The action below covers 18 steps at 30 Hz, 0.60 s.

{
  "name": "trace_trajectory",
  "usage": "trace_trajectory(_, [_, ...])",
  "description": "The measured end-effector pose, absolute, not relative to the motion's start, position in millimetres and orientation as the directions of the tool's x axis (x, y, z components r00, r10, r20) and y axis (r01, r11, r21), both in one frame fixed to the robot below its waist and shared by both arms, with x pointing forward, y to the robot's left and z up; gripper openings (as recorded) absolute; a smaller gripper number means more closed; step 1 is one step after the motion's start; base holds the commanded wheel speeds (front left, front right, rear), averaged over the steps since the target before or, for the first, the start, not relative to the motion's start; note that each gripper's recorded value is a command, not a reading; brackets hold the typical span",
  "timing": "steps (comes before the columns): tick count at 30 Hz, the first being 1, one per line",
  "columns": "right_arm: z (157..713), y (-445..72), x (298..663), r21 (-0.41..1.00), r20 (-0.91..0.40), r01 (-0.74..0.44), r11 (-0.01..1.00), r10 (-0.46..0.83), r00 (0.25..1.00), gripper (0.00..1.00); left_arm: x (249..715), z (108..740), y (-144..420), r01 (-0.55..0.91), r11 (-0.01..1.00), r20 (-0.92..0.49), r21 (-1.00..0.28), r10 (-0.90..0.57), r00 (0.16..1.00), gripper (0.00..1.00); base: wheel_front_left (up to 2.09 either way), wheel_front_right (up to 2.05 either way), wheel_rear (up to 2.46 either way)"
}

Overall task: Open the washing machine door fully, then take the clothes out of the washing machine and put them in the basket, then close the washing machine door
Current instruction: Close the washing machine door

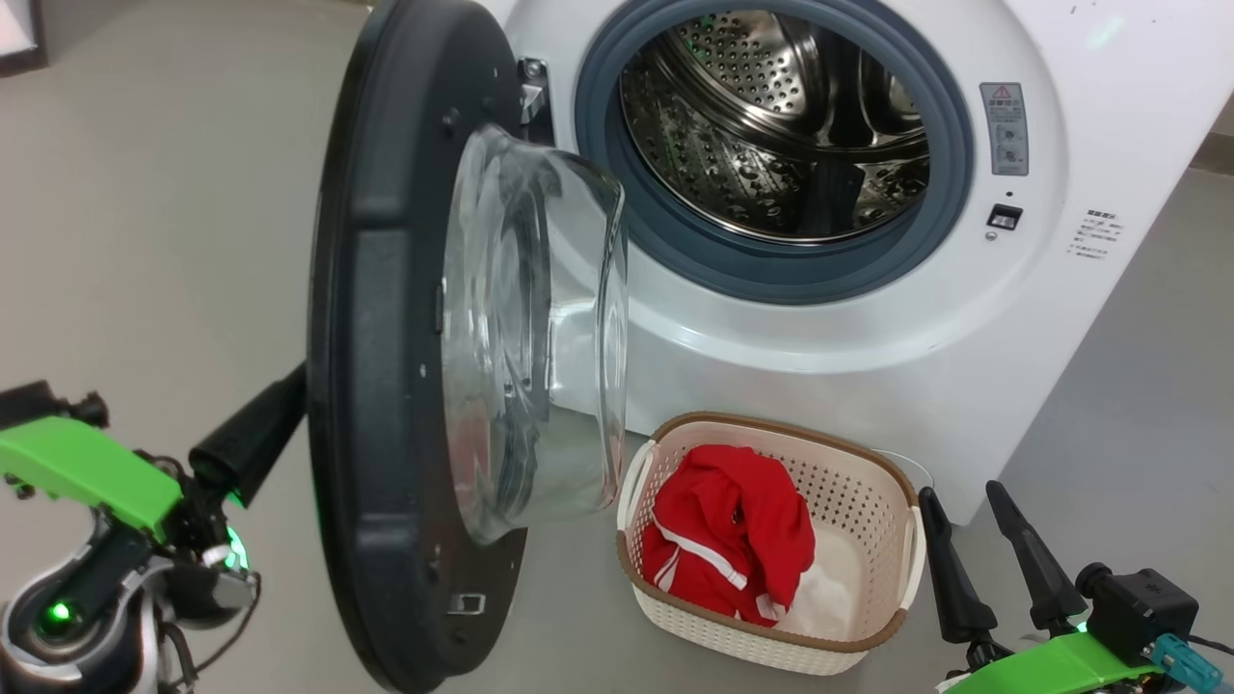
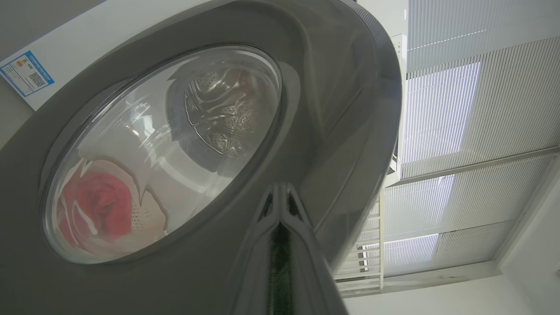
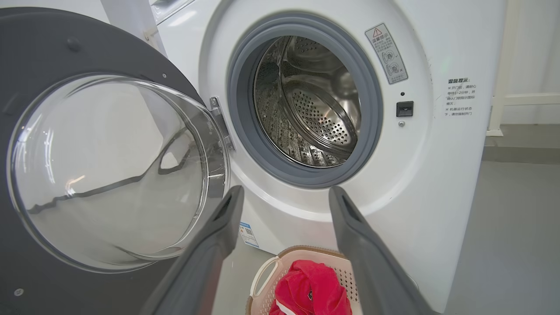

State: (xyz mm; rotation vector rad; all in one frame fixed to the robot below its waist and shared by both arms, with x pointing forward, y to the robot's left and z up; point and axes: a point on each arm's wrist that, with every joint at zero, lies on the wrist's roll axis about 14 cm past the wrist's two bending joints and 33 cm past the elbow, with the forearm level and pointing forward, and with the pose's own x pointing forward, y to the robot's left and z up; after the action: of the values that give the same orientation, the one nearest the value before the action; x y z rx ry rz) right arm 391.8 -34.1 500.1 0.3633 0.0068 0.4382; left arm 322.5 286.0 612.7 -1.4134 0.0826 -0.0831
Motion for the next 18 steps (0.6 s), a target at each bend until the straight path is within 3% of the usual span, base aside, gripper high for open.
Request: trace_trajectory(18, [498,-59,386,0.347,0.066,-0.354,0.868,0.354,0.933,1.0,339,611,222,0.058,0.05,0.043,-0.997,-0.267,0.963,0.0,0.0,0.0,0.0])
